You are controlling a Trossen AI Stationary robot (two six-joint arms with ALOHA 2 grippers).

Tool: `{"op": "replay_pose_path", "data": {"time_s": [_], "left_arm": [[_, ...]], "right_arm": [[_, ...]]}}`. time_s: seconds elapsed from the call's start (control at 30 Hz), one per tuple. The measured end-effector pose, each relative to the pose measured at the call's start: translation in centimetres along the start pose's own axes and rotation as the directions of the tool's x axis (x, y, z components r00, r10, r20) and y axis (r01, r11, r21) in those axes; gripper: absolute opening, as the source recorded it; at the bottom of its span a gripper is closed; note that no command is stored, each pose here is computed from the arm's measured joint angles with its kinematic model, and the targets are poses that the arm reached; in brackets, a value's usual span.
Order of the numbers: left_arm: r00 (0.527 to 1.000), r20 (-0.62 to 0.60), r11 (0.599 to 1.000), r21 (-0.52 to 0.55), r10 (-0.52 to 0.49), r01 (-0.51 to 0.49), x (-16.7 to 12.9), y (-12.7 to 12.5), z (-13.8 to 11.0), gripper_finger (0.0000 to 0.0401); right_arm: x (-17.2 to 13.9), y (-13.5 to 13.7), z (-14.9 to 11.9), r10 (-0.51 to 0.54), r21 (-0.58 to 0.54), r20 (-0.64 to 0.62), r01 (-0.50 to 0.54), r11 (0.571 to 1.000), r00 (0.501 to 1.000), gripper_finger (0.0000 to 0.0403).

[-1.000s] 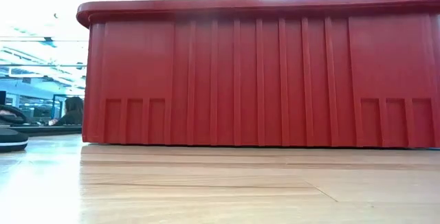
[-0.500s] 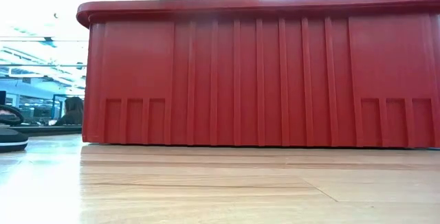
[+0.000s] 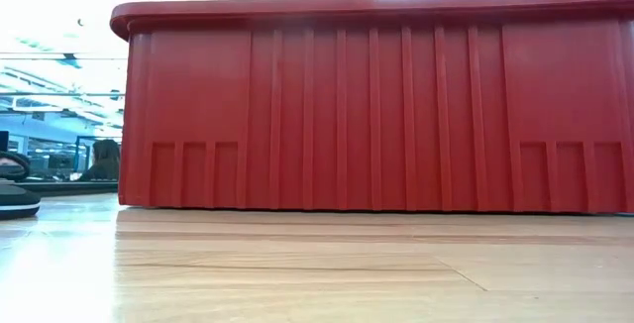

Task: Pick and place slides into bin
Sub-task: Put the black slipper into the red organizer bin

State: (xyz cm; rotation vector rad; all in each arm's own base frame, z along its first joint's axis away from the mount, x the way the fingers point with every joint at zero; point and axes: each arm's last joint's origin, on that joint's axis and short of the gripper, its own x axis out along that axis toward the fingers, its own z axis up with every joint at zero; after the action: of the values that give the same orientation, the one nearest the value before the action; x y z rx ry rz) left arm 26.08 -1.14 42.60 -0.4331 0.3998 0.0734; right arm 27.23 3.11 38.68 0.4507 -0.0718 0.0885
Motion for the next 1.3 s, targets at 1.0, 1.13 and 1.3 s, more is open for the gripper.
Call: {"op": "replay_pose_path", "data": {"time_s": [1.0, 1.13, 1.3], "left_arm": [[0.999, 0.029, 0.994, 0.103, 0.03, -0.033, 2.6, 1.2, 5.9, 0.0], [0.999, 0.036, 0.994, 0.105, 0.022, -0.025, 2.4, 1.0, 6.1, 0.0], [1.0, 0.028, 0.994, 0.105, 0.002, -0.005, 2.4, 1.0, 6.1, 0.0]], "right_arm": [[-0.3, -2.6, -0.5, -0.3, 0.213, -0.114, 0.318, 0.924, 0.947, 0.0183], [-0.3, -3.0, -0.2, -0.296, 0.228, -0.109, 0.314, 0.922, 0.949, 0.0183], [-0.2, -3.3, 0.0, -0.267, 0.24, -0.104, 0.285, 0.928, 0.958, 0.0183]]}}
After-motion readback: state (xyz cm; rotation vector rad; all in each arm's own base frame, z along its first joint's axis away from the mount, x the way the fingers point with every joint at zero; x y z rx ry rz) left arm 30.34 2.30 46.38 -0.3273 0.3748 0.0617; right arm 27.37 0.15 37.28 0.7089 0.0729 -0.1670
